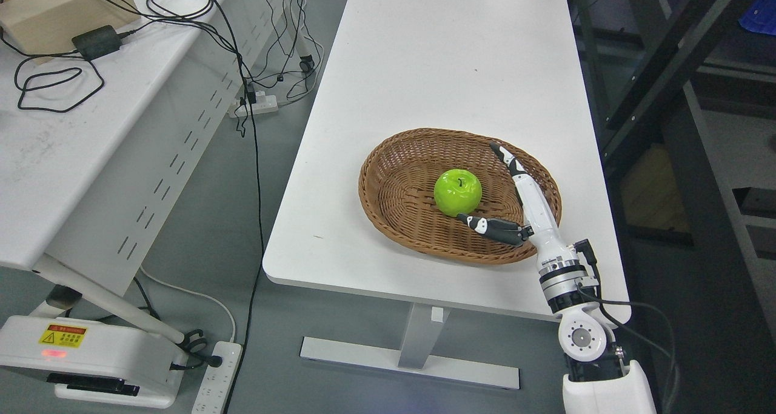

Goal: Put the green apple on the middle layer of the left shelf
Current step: 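Lower the right hand into the wicker basket beside the green apple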

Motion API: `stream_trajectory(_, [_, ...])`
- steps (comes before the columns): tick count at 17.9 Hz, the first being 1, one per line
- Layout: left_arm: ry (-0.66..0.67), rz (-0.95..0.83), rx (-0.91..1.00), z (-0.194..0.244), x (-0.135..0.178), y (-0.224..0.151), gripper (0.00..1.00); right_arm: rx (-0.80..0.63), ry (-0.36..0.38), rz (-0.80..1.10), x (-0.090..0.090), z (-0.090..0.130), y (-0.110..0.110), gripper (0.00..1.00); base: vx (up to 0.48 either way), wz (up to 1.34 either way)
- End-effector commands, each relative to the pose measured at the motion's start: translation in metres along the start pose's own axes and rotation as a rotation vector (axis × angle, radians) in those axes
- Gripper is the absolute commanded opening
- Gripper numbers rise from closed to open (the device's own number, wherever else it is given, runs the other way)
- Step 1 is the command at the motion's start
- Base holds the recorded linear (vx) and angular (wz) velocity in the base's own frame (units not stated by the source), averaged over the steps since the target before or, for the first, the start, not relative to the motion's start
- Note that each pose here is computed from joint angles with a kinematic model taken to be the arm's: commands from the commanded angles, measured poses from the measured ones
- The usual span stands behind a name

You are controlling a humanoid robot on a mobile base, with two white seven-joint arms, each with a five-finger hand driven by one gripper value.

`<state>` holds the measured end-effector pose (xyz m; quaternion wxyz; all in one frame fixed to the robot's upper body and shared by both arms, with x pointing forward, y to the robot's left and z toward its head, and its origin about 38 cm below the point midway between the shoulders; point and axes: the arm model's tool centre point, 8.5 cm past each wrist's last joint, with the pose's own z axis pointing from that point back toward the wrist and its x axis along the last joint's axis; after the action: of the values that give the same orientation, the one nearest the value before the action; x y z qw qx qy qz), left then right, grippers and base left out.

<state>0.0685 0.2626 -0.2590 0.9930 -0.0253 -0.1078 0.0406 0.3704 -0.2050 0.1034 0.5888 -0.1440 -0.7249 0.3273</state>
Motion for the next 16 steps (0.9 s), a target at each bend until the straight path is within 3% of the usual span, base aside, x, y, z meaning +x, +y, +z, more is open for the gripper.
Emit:
stream_trajectory(1, [0.006,-0.002,0.017,0.001,0.000,0.011,1.00,0.070,0.030,-0.006,-0.009,0.003,0.022,1.00,0.131,0.02])
stream_trajectory(11, [0.005,-0.002,0.017,0.001,0.001,0.011,1.00,0.094,0.027,-0.012,-0.009,0.003,0.032,1.00,0.069,0.00])
stream_trajectory(14, [0.005,-0.002,0.017,0.001,0.001,0.011,1.00,0.143,0.004,-0.026,-0.002,0.008,0.052,1.00,-0.007,0.00])
stream_trajectory(16, [0.006,-0.002,0.017,0.001,0.000,0.011,1.00,0.150,-0.009,-0.022,0.001,0.007,0.055,1.00,-0.016,0.00])
